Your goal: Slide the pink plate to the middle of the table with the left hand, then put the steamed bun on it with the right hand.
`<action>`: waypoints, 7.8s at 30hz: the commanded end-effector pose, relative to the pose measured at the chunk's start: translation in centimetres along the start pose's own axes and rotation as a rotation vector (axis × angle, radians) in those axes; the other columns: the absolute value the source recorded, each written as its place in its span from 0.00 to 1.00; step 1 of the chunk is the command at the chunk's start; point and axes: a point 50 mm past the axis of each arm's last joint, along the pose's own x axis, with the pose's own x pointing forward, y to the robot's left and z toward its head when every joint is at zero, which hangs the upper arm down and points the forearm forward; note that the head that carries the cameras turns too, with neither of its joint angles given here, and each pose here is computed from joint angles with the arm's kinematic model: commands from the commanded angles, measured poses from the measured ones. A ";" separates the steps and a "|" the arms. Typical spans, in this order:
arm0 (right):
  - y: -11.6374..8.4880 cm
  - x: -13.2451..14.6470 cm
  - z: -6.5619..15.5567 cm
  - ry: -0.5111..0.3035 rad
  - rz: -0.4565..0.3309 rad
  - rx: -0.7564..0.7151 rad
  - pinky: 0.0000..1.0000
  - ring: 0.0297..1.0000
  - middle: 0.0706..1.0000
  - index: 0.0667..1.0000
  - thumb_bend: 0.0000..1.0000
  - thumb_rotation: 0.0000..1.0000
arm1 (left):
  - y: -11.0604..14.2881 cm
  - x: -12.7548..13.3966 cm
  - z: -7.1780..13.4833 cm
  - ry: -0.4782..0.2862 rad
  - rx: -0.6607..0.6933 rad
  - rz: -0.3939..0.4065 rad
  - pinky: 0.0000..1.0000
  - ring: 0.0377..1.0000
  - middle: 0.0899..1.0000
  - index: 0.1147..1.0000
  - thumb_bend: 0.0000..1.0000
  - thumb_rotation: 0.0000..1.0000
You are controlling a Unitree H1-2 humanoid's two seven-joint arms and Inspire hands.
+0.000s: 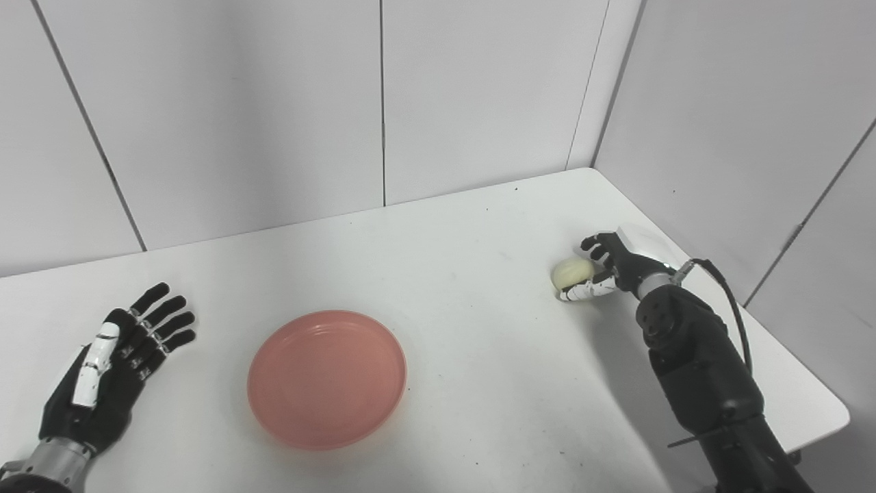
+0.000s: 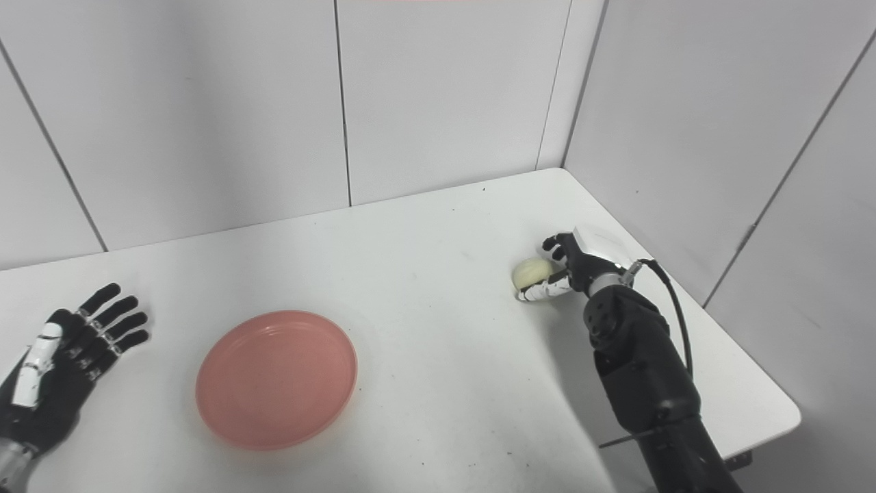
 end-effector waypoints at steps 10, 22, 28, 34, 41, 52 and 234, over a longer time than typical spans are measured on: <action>-1.9 0.2 0.3 0.001 -0.089 0.009 0.33 0.38 0.39 0.51 0.52 0.00 | 0.6 -3.8 -5.2 0.218 -0.089 0.063 0.82 0.83 0.84 0.83 0.49 0.88; -2.1 0.2 0.0 -0.007 -0.091 0.015 0.33 0.37 0.38 0.51 0.52 0.00 | 0.1 -3.6 -5.5 0.219 -0.088 0.056 0.80 0.82 0.84 0.83 0.49 0.87; -3.3 -0.5 1.7 -0.102 -0.151 0.025 0.32 0.37 0.39 0.51 0.52 0.00 | -1.1 -3.1 -5.7 0.219 -0.091 0.052 0.81 0.83 0.85 0.84 0.49 0.87; -5.2 -2.1 5.3 -0.212 -0.211 0.001 0.53 0.43 0.41 0.50 0.52 0.00 | -2.6 -2.5 -6.0 0.219 -0.081 0.050 0.83 0.84 0.85 0.84 0.49 0.88; -6.7 -5.0 11.5 -0.370 -0.235 0.024 0.32 0.38 0.38 0.51 0.52 0.00 | -5.0 -1.6 -6.1 0.221 -0.064 0.042 0.84 0.85 0.87 0.85 0.48 0.94; -6.7 -7.3 17.5 -0.584 -0.187 -0.016 0.30 0.36 0.39 0.51 0.52 0.00 | -9.6 0.3 -5.8 0.226 -0.051 0.042 0.88 0.88 0.89 0.88 0.43 1.00; 19.1 -7.9 12.8 -0.489 0.313 1.070 0.93 0.95 0.97 0.98 0.28 1.00 | -10.5 -2.0 -5.0 0.158 0.108 0.190 1.00 0.99 1.00 1.00 0.35 1.00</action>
